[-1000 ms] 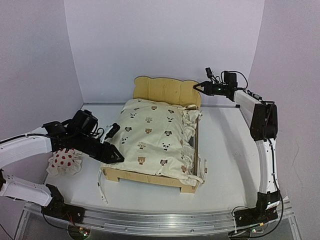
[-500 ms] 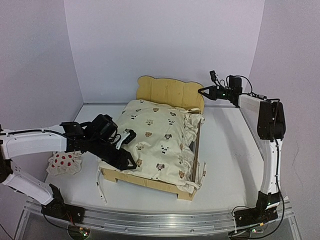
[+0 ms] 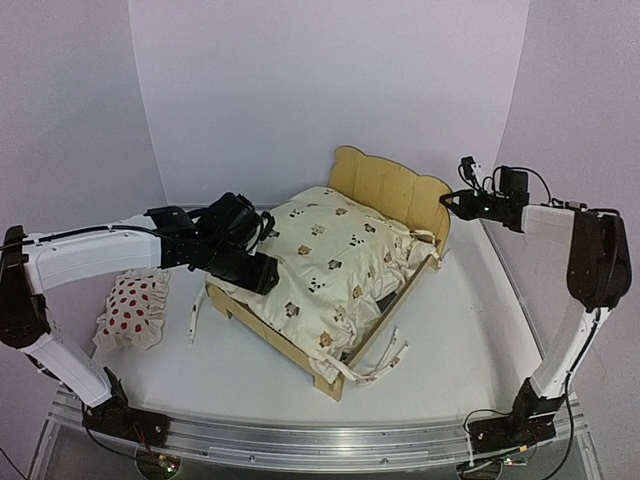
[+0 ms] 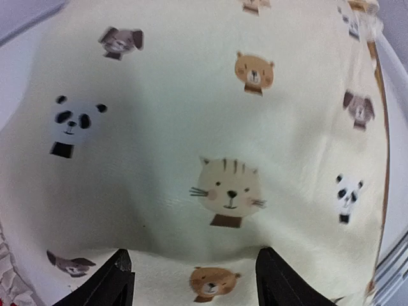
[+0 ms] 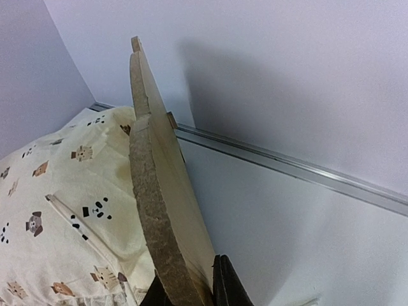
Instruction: Set up the pet bed
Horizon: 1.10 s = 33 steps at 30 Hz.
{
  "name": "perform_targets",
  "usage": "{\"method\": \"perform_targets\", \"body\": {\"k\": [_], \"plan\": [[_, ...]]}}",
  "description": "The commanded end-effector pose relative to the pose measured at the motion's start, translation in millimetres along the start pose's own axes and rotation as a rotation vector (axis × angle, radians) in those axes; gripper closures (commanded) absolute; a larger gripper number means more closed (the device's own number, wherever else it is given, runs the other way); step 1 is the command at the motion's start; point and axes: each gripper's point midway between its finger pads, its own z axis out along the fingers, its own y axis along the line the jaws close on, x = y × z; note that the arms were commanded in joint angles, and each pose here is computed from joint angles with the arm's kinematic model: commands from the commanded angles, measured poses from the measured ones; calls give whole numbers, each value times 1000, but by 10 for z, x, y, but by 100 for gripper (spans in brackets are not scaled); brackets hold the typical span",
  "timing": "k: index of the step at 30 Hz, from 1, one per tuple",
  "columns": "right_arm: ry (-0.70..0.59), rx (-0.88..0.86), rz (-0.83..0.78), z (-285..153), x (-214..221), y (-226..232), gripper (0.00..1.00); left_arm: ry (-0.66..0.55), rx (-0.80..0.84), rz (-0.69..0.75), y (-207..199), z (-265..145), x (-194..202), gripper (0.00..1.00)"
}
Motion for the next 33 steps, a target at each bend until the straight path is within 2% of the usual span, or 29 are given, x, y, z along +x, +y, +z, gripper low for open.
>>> {"method": "perform_targets", "body": {"k": [1,6,9,14,18,23,27,33], "plan": [[117,217,139,-422,333,-35,100,-147,-189,-38,315,-381,-467,31],[242,308,298,-852,727,164,100,-178,-303,-148,611,-535,-408,28],[275,386,393,-1136,984,274,100,-165,-319,-221,712,-506,-193,29],[289,487,542,-1534,1269,456,100,-140,-362,-307,908,-410,228,38],[284,454,616,-1696,1340,700,100,-175,-366,-342,996,-380,358,44],[333,426,670,-1779,1452,997,100,-162,-362,-368,1098,-68,450,50],[351,431,708,-1846,1564,1160,100,-135,-295,-383,1090,301,470,53],[344,450,764,-1971,1624,1319,100,-122,-252,-367,1138,659,311,55]]}}
